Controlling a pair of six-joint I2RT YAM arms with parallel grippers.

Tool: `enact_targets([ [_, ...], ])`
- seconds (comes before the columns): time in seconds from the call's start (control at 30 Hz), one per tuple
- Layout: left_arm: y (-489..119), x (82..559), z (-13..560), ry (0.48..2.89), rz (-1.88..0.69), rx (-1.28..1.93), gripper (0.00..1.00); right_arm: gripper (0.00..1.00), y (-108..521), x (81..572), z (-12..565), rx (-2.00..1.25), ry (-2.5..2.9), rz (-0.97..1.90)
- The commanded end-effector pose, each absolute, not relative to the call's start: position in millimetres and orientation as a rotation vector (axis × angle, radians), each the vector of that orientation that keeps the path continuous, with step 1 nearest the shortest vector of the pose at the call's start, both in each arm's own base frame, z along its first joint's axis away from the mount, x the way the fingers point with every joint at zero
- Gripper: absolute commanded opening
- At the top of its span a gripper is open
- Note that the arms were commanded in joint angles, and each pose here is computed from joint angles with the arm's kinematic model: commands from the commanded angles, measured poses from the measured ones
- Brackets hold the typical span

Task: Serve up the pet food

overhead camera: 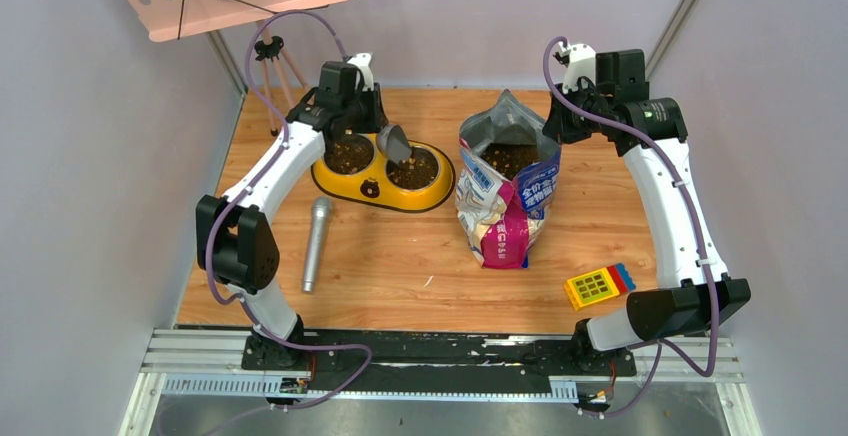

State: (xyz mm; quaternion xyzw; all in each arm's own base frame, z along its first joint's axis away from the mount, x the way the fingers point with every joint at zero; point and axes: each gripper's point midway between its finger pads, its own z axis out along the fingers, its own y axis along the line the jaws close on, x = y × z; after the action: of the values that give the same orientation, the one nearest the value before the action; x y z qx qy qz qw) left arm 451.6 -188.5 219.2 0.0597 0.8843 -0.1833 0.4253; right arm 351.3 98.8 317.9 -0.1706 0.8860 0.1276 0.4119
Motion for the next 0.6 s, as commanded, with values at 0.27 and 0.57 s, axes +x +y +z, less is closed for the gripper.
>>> enact_targets([
  [0.27, -209, 459, 240, 2.147, -0.507, 0.155, 0.00, 0.00, 99, 359, 346, -0.436, 2.111, 0.301],
  [0.57, -206, 459, 223, 2.181, -0.469, 0.164, 0.00, 0.00, 99, 358, 345, -0.439, 2.109, 0.297],
])
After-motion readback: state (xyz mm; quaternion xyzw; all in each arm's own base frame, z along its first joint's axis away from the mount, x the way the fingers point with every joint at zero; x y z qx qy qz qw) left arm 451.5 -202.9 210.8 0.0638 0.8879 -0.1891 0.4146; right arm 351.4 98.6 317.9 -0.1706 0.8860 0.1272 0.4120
